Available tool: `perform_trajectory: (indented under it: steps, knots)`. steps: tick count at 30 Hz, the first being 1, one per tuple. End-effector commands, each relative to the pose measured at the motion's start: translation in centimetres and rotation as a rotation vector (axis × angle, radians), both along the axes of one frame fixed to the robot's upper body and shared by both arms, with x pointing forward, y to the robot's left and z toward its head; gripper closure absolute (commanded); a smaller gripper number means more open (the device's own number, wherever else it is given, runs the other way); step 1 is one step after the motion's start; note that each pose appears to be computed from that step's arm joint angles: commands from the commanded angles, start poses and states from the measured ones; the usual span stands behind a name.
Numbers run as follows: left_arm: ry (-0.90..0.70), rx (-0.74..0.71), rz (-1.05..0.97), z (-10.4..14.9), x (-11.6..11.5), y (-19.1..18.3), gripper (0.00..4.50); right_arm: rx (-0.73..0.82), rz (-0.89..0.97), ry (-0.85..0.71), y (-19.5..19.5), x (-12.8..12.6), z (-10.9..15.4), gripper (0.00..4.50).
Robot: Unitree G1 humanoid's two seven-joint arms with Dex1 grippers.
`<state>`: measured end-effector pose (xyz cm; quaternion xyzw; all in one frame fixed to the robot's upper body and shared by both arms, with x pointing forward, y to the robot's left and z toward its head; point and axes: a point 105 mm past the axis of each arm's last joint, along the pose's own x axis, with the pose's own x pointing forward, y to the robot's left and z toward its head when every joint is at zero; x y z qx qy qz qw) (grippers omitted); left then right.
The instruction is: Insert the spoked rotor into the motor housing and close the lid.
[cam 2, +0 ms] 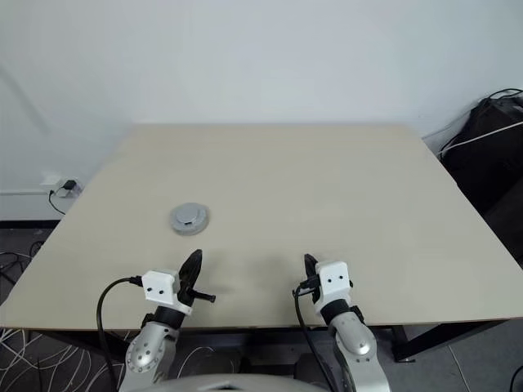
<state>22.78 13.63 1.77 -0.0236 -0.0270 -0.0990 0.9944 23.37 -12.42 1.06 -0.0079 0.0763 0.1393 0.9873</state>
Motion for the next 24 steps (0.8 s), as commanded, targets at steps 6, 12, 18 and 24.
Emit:
perform_trajectory:
  steps: [6,12,18,24]
  knots:
    - [-0.029,0.007,0.003,0.96,0.77,0.26,4.5,0.02,-0.032,-0.063,0.19,0.76,1.65,4.48]
    - [-0.033,0.006,0.008,1.05,0.77,0.24,4.5,0.011,-0.025,-0.058,0.21,0.82,1.64,4.48]
    - [-0.028,0.002,0.012,0.92,0.66,0.19,4.5,0.01,-0.019,-0.057,0.22,0.93,1.7,4.48]
    - [-0.027,0.003,0.008,0.88,0.67,0.2,4.5,0.013,-0.021,-0.056,0.18,0.92,1.6,4.48]
